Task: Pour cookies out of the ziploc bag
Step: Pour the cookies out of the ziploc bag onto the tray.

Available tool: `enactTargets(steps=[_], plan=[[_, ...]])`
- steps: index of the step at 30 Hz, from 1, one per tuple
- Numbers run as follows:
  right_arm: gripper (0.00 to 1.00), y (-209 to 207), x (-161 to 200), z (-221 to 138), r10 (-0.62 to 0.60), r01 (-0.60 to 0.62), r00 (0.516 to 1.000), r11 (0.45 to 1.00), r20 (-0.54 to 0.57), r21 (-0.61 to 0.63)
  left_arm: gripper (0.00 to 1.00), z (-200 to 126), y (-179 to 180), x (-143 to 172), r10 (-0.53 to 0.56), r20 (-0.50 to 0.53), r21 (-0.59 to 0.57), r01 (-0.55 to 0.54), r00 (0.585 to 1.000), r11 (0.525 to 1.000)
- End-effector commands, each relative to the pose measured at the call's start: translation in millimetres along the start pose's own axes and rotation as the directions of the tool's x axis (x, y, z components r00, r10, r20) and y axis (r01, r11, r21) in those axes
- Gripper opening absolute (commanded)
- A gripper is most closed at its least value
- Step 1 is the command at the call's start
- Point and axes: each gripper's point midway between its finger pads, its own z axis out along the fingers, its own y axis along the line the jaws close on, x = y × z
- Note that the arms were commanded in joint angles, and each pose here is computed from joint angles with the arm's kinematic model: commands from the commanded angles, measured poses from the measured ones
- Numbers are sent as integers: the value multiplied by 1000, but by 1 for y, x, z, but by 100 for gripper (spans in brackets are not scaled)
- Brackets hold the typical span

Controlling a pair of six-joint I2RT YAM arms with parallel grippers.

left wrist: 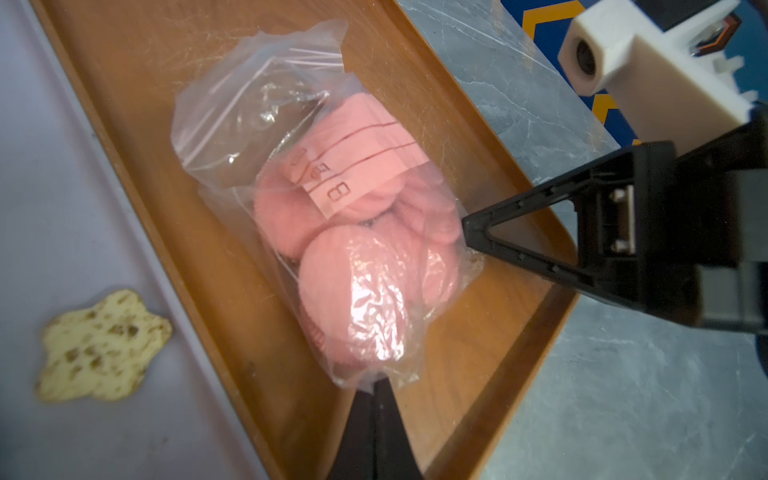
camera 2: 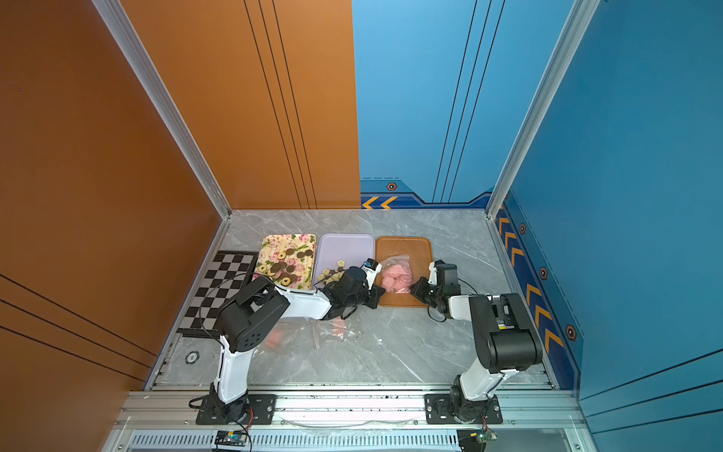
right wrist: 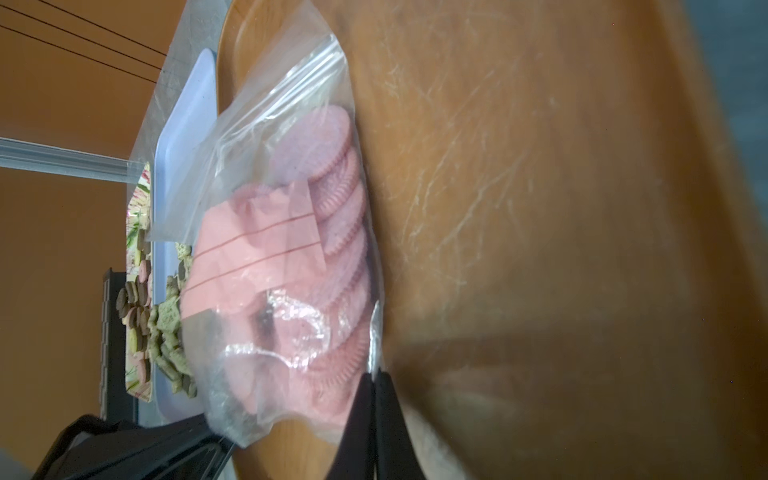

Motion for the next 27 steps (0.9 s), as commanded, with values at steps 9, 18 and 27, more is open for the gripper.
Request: enactTargets(steps=[9,18,27], plan=[[0,32,-20,-44,-2,4,1000,999,28,-52,0,-27,-49,-47,79,1,169,-78,997,982],[0,59,-52,-78,1,11,993,995,117,-102,0,-38,-56,-97,57,60,107,-63,997,992],[0,76,-86,-77,-4,25,990,989,143,-146,0,-26,-42,-117,58,22,38,-59,998,998]])
